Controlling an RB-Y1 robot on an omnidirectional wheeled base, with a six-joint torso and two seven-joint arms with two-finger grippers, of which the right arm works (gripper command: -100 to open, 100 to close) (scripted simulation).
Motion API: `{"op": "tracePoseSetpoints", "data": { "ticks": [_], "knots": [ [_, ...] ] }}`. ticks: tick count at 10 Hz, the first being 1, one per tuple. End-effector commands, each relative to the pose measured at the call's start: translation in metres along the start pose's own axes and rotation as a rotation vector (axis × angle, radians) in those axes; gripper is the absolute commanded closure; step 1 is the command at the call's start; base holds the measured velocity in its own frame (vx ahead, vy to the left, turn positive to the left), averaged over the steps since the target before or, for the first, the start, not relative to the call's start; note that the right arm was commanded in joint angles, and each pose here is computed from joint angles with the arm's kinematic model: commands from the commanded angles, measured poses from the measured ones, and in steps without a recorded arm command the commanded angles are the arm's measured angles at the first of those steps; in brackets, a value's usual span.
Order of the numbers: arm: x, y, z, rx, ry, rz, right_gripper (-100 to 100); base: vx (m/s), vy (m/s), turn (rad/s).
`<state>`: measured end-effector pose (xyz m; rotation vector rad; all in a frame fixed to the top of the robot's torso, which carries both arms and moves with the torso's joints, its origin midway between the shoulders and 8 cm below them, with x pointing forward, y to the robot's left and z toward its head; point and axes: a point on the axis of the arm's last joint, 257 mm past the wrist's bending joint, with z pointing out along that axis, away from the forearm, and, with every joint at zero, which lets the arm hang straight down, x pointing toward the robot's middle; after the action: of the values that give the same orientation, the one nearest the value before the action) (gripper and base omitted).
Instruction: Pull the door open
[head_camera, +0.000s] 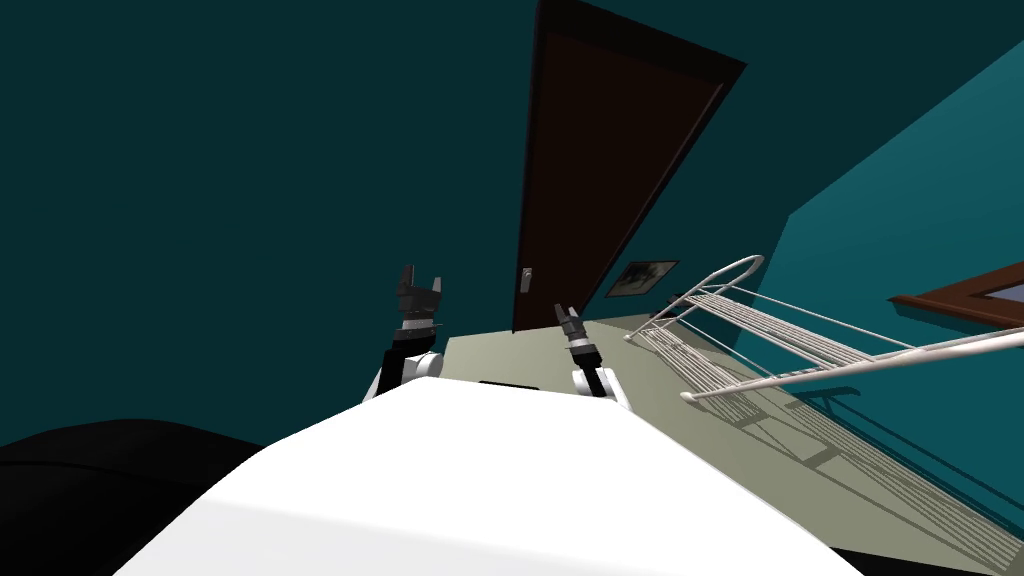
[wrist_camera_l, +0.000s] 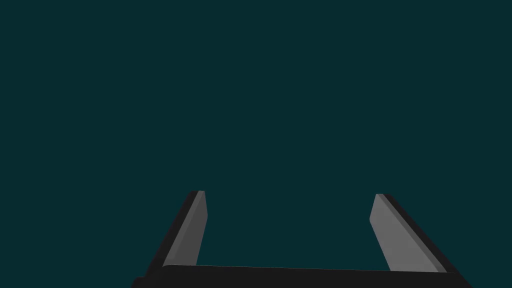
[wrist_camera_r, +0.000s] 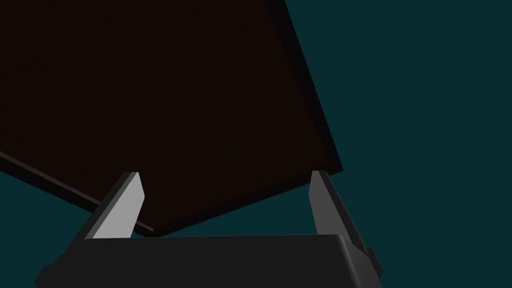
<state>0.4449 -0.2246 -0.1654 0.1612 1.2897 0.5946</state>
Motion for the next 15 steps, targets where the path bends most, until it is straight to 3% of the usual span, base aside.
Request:
{"op": "tracePoseSetpoints", "data": {
  "ticks": [1,15],
  "knots": [
    [0.014,-0.005,0.0004,0.0,0.032,-0.049,-100,0.149,0.041,-0.075],
    [0.113,-0.04,0.0006,-0.045,0.276,-0.392,-100,0.169,0.076,-0.063]
  ]
}}
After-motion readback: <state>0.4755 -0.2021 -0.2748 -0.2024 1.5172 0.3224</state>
